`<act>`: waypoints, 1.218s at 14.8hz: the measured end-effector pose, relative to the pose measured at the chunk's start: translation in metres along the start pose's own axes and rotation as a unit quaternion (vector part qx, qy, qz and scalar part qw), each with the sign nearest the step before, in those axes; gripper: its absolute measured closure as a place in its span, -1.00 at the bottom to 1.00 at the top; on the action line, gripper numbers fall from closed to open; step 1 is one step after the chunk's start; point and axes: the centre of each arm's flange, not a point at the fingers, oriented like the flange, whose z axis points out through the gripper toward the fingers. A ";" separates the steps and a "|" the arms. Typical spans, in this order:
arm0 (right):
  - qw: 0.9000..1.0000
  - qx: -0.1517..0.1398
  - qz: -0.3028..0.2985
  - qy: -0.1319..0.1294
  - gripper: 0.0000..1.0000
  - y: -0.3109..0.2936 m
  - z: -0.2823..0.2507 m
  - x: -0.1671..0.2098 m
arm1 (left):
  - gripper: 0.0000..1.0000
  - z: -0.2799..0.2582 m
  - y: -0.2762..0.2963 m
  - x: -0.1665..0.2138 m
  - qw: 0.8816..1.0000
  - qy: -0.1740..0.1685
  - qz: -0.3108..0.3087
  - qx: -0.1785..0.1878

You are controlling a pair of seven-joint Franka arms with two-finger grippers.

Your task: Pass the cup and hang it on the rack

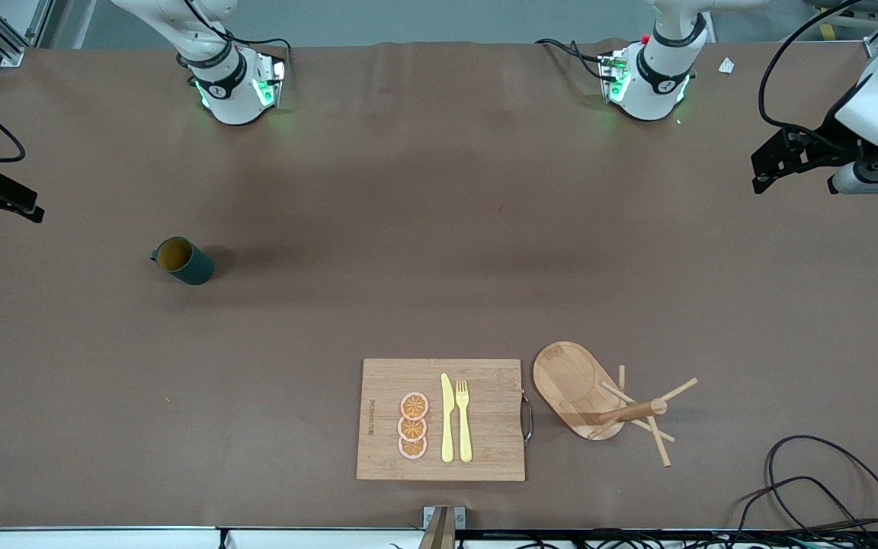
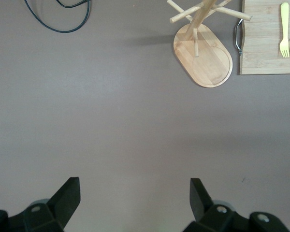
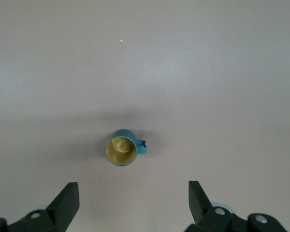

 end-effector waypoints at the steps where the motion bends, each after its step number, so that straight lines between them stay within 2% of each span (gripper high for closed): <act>1: 1.000 0.000 0.000 0.000 -1.00 0.000 0.000 0.000 | -1.00 0.000 0.000 0.000 1.000 0.000 0.000 0.000; 7: 1.000 0.000 0.000 -0.001 -1.00 0.000 0.001 0.000 | -1.00 -0.003 -0.001 0.002 1.000 0.003 -0.001 -0.001; 11: 1.000 0.004 -0.003 -0.022 -1.00 -0.003 0.022 0.004 | -1.00 -0.002 -0.001 0.005 1.000 0.004 -0.001 -0.001; 14: 1.000 0.015 -0.008 -0.026 -1.00 -0.016 0.062 0.010 | -1.00 -0.002 0.002 0.005 1.000 0.003 0.002 -0.002; 18: 0.999 0.036 0.005 -0.024 -1.00 -0.026 0.151 -0.002 | -1.00 0.002 0.005 0.007 1.000 0.000 0.005 -0.002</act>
